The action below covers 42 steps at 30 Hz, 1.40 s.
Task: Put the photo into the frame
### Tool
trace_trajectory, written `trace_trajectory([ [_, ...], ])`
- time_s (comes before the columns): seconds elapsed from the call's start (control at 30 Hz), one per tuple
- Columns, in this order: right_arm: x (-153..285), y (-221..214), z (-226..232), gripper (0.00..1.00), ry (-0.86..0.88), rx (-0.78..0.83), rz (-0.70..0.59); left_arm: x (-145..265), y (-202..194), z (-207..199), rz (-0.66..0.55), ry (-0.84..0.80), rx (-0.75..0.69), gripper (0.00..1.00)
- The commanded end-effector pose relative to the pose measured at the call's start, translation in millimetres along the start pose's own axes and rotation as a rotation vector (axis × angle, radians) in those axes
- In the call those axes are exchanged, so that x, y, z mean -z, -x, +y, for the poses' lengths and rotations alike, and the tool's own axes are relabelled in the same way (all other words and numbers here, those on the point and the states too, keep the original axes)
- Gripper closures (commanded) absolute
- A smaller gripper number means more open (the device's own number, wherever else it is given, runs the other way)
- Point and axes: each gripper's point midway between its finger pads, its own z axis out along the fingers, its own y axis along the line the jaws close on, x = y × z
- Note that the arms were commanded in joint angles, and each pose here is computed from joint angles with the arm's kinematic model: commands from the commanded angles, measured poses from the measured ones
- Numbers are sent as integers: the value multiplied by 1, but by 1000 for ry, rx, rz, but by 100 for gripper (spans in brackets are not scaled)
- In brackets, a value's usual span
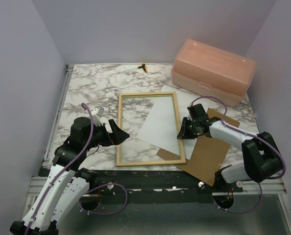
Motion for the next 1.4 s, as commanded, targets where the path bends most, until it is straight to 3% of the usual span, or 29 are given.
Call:
trace_trajectory([
  [0.0, -2, 4, 20, 77, 68, 15, 12, 15, 0, -12, 5, -32, -22, 9],
  [0.5, -14, 13, 94, 96, 91, 20, -3, 45, -4, -22, -5, -29, -49, 8],
  [0.97, -35, -7, 140, 96, 132, -31, -20, 41, 0, -27, -1, -53, -53, 8],
  [1.1, -44, -10, 140, 88, 116, -11, 0, 37, -3, -26, 8, -66, -50, 8],
  [1.27, -35, -5, 140, 47, 123, 6, -27, 31, -7, -22, 30, -65, -52, 8],
  [1.37, -22, 1, 141, 30, 112, 6, -47, 29, -9, -24, 36, -83, -46, 7],
])
